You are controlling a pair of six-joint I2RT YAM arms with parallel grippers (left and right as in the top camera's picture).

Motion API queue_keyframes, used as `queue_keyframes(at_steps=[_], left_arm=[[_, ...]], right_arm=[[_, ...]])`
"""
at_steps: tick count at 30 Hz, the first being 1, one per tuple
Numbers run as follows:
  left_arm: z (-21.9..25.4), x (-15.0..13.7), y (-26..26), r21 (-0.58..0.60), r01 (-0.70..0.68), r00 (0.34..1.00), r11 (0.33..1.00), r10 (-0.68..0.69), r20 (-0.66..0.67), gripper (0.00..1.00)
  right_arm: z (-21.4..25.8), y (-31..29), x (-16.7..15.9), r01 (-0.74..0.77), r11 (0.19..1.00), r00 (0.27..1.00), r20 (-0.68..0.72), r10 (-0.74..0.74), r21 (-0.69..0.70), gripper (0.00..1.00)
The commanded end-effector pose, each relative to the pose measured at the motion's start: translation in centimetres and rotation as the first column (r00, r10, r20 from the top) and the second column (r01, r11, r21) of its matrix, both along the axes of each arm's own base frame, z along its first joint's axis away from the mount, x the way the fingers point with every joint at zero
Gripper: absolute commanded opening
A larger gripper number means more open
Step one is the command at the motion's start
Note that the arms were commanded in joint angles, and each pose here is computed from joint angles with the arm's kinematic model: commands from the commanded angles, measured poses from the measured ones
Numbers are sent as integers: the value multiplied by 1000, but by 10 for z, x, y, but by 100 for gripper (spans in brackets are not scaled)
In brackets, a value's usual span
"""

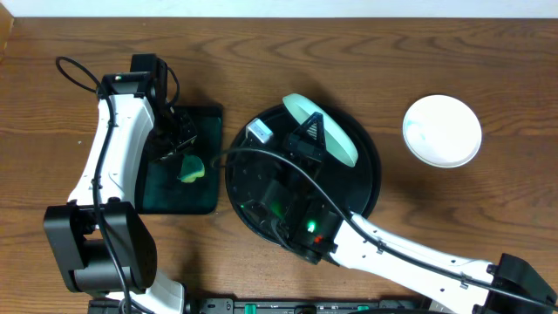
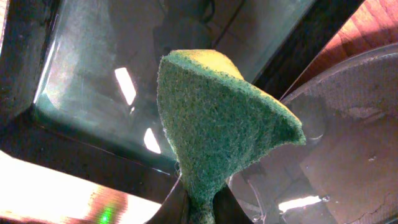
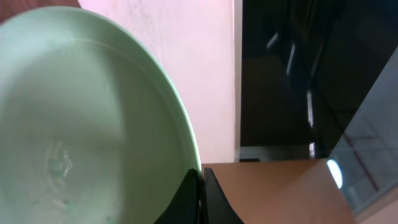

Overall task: Clean dirty plates on tray and stack at the side
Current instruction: 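Lift and tilt the last plate up with the right gripper, then carry the plate right and lower it onto the stacked plates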

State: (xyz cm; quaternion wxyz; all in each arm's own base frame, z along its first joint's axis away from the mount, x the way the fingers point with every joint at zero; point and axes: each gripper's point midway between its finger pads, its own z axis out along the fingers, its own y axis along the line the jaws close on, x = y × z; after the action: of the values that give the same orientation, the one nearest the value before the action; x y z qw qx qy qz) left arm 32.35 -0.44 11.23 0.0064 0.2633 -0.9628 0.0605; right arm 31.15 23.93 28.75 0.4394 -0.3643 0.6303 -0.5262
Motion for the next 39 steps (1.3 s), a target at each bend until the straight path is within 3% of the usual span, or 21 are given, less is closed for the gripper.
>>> queue_keyframes(at_steps=[1, 12, 22, 27, 33, 39], left_arm=[[1, 2, 4, 12, 11, 1000, 1000, -11, 5, 7], [1, 2, 4, 12, 11, 1000, 1000, -11, 7, 7], [1, 4, 4, 13, 11, 1000, 1000, -11, 15, 7], [1, 5, 4, 14, 10, 1000, 1000, -10, 16, 7], [-2, 5, 4, 13, 10, 1000, 1000, -10, 9, 7], [-6, 5, 4, 12, 10, 1000, 1000, -10, -7, 7]], right_arm=[[-9, -15, 15, 65, 985, 996, 50, -74, 159, 1], [-50, -67, 61, 156, 853, 985, -19, -169, 497, 1], [-59, -154, 95, 324, 714, 933, -83, -351, 621, 1], [-83, -216, 99, 448, 565, 871, -197, -450, 693, 1], [-109, -295, 92, 557, 307, 759, -323, -566, 772, 1], [-129, -342, 85, 574, 88, 705, -437, -558, 814, 1]])
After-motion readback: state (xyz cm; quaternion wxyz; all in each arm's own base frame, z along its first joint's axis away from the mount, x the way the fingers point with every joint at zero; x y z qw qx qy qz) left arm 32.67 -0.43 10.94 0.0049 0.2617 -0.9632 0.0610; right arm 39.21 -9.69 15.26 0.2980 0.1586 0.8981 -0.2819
